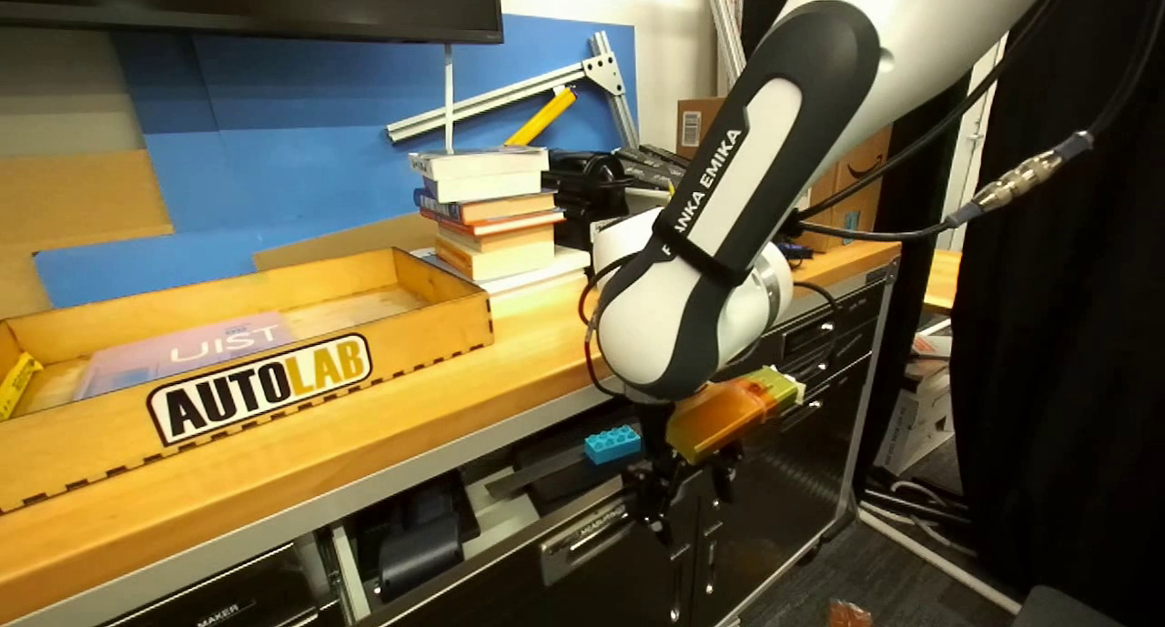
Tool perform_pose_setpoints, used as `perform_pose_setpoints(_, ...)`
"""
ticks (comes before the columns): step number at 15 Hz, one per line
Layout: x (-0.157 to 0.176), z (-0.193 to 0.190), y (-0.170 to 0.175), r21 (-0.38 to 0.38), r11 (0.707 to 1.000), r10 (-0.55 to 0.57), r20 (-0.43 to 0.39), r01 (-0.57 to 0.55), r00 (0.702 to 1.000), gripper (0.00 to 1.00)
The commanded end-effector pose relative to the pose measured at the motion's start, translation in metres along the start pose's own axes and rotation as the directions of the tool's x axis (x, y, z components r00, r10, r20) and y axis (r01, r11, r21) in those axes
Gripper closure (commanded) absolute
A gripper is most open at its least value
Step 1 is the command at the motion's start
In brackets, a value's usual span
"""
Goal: Put the blue block in the drawer, then close it
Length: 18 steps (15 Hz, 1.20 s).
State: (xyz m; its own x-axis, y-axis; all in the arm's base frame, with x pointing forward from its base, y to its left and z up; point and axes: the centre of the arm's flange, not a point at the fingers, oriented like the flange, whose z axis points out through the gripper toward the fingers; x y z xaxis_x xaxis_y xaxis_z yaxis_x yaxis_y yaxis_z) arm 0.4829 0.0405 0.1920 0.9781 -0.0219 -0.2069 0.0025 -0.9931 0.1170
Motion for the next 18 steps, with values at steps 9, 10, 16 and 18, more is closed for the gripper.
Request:
perform_pose_setpoints(9,0.070,-0.022,-0.051,0.085,0.986,0.163,-0.359,-0.141,0.919,0.00)
perform_pose_setpoints(10,0.072,-0.025,-0.052,0.096,0.983,0.182,-0.384,-0.156,0.905,0.00)
perform_pose_setpoints(16,0.072,-0.039,-0.048,0.175,0.960,0.276,-0.441,-0.220,0.854,0.00)
perform_pose_setpoints(18,0.063,-0.046,-0.043,0.166,0.959,0.281,-0.421,-0.231,0.863,0.00)
